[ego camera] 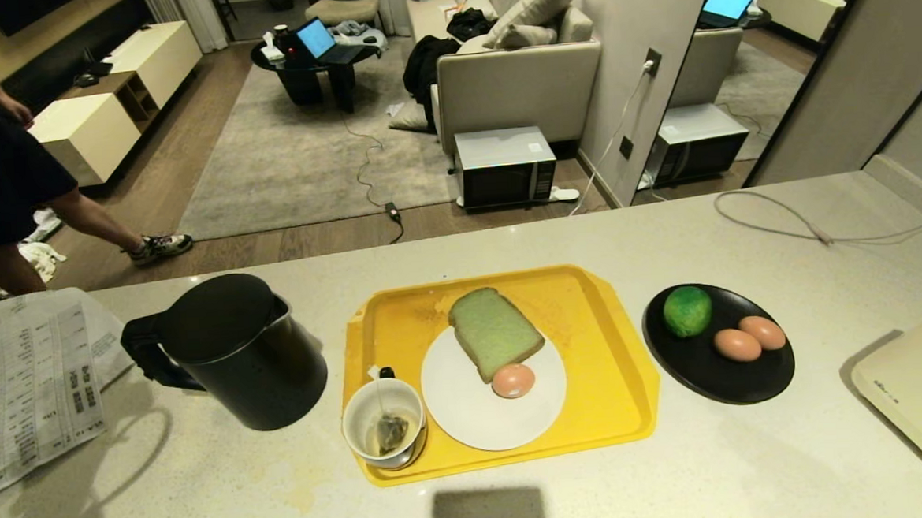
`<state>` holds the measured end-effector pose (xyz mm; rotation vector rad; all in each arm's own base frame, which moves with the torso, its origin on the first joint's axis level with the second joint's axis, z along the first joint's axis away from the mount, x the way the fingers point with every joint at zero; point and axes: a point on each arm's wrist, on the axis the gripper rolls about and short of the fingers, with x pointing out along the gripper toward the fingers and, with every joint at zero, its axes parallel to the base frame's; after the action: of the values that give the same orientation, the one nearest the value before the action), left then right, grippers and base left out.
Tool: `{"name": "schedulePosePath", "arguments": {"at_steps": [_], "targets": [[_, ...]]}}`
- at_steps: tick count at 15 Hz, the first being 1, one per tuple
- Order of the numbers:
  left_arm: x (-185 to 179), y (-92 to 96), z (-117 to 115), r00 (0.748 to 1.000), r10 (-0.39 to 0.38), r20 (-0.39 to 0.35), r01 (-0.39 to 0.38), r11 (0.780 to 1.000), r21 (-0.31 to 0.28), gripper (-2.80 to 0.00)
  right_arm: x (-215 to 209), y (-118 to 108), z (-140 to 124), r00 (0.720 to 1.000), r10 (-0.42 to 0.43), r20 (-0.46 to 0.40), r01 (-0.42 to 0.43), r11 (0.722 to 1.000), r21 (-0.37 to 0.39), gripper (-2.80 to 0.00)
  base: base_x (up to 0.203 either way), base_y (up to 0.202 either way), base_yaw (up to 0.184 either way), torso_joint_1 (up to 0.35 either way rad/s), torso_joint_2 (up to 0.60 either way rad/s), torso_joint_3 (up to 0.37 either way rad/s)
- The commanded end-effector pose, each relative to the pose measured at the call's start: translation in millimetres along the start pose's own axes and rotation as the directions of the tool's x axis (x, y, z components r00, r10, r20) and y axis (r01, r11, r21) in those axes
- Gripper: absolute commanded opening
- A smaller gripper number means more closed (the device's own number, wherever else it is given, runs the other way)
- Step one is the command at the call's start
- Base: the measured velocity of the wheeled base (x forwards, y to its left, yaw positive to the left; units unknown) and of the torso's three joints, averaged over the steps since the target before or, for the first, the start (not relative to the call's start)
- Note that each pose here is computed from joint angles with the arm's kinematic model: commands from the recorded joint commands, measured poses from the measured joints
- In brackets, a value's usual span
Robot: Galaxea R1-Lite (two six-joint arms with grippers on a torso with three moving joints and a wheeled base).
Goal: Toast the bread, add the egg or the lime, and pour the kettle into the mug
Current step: Pick up the kettle
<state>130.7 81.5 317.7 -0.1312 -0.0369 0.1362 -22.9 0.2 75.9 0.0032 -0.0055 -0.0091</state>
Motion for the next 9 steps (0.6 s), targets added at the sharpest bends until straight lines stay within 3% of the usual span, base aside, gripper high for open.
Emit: {"name": "schedulePosePath", "arguments": {"at_steps": [1,5,9], "targets": [[-20,4.4,-12,1.0,-0.005,-0.014,0.005,1.0,-0.005,-2.8,0,0,0,1.0,0.0,-0.002,0.0,1.0,0.0,-2.8,0.0,0.0,0.0,0.0,0.0,0.0],[-45,11.4,-44,0.999,0.016,-0.05,-0.016,1.0,0.015,-2.8,0,0,0,1.0,0.001,-0.002,-0.001,1.0,0.0,-2.8,0.0,0.0,0.0,0.0,0.0,0.0],[-43,17.1,-64,1.0,-0.003,-0.02,0.006,0.991,0.131,-2.8,0,0,0,1.0,0.0,-0.002,0.0,1.0,0.0,-2.8,0.0,0.0,0.0,0.0,0.0,0.0]]}}
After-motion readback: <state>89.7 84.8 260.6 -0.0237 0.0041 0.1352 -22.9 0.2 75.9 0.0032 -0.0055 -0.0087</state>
